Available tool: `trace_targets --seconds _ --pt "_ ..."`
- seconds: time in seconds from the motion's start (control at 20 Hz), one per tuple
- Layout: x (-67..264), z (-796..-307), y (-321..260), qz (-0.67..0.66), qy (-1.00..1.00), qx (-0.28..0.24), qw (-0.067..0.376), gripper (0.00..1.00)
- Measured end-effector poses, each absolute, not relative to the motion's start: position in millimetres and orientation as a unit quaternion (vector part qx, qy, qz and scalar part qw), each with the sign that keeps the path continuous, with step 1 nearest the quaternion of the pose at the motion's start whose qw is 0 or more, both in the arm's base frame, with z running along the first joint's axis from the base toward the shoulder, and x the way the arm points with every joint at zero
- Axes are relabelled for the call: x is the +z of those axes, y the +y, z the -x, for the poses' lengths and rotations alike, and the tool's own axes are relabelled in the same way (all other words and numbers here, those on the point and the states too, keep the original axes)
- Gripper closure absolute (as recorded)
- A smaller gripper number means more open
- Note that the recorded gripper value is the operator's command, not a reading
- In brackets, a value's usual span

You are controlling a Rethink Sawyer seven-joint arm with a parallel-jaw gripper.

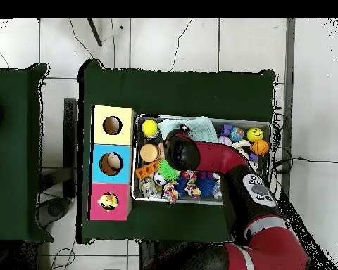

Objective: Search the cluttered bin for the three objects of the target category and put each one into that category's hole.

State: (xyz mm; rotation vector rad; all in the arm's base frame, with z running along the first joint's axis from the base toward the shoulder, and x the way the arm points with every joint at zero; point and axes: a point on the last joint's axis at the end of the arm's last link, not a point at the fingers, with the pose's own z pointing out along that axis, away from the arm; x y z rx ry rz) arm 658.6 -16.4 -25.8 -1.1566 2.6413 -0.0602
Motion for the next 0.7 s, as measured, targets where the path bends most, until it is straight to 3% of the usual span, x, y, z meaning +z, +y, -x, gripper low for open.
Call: trace_targets --seconds 0.4,0.45,0.7 --pt "-36.5 -663.5 -18.4 0.396 0.909 -0.024 0.130 0.00" --pt "-38.0 -666.2 -17.6 0.397 0.908 -0.025 0.131 1.00" --pt "-39.3 -666.6 -16.4 0.398 0.908 -0.027 0.130 1.00"
